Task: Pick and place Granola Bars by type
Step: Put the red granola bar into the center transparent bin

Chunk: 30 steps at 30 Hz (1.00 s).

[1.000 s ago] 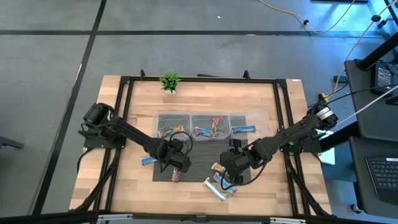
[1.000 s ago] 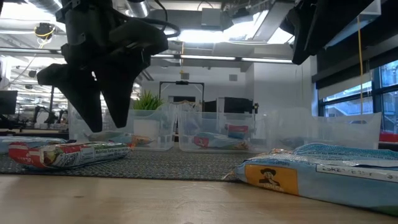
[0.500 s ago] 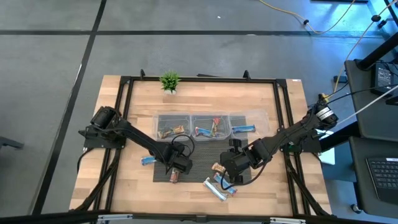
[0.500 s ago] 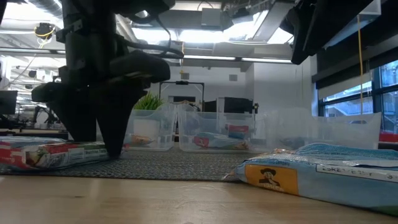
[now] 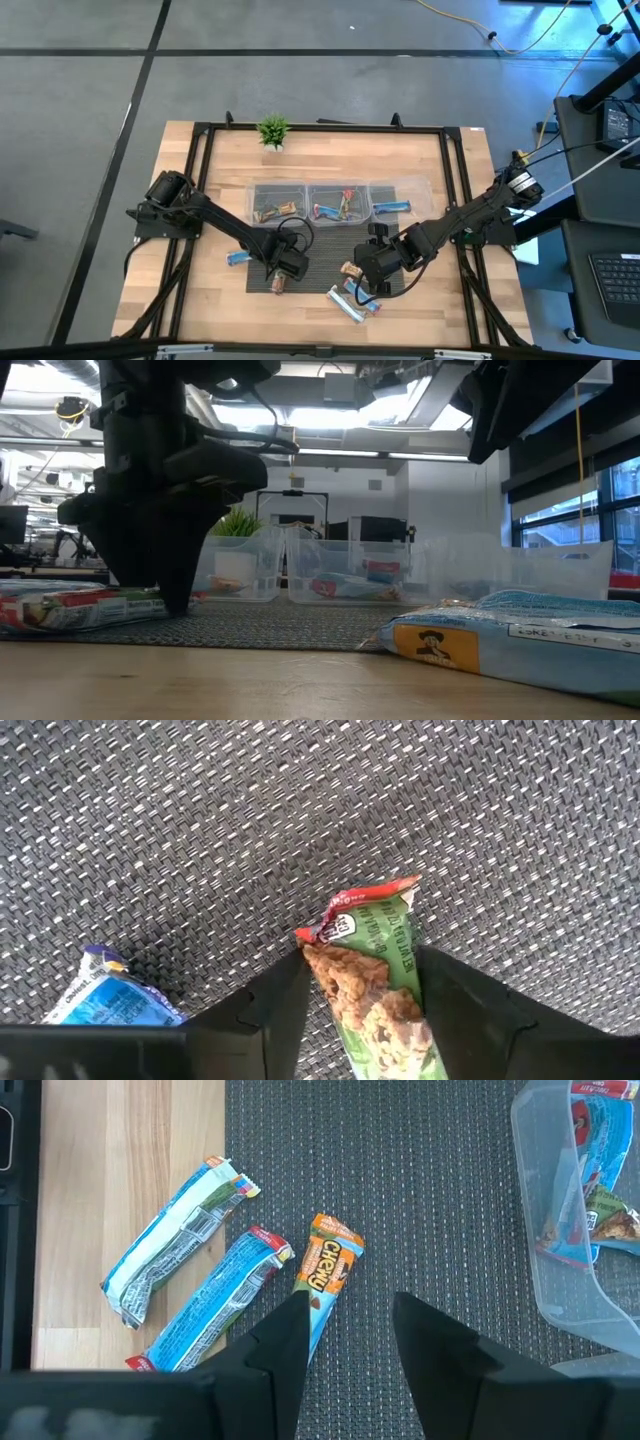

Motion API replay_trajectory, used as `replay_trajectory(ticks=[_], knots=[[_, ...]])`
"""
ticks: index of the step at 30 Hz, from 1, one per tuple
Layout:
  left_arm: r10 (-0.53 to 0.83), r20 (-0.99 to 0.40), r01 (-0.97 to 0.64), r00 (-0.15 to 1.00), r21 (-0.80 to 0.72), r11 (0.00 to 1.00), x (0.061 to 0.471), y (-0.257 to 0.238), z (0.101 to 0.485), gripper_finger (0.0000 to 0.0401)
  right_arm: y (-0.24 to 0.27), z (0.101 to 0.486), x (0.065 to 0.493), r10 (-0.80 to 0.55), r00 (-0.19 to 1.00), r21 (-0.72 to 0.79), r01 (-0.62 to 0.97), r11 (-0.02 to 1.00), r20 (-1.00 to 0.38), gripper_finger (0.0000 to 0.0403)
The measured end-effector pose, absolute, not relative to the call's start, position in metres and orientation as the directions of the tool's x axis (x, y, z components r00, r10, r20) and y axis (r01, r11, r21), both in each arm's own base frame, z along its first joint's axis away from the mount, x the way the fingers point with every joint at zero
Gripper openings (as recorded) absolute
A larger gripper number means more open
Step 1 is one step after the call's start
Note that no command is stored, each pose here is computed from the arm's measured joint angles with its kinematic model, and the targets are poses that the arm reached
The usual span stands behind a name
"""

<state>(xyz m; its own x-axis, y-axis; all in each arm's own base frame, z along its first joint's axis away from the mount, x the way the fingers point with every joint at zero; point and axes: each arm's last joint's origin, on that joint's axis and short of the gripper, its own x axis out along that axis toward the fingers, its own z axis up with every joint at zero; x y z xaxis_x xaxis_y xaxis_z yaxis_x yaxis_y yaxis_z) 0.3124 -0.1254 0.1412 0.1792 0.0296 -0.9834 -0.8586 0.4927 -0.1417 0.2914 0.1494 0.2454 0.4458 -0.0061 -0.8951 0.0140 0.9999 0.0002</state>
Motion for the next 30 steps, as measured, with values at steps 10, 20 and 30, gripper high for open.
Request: replay_trajectory(ticks=[10, 20, 30], knots=[[0.033, -0.984, -0.842, 0.175, -0.133, 0.523, 0.312, -0.125, 0.141, 0.0106, 0.149, 0.245, 0.291, -0.006, 0.446, 0.000, 0.014, 1.000, -0.895, 0.0150], [0.021, -0.947, -0.779, 0.319, -0.250, 0.575, 0.306, -0.117, 0.184, 0.0093, 0.149, 0.245, 0.291, -0.006, 0.445, 0.004, 0.022, 1.000, -0.895, 0.0150], [0.178, -0.717, -0.612, 0.674, -0.407, 0.678, 0.327, -0.056, 0.247, 0.0093, 0.149, 0.245, 0.291, -0.006, 0.445, 0.042, 0.098, 0.994, -0.895, 0.0150]])
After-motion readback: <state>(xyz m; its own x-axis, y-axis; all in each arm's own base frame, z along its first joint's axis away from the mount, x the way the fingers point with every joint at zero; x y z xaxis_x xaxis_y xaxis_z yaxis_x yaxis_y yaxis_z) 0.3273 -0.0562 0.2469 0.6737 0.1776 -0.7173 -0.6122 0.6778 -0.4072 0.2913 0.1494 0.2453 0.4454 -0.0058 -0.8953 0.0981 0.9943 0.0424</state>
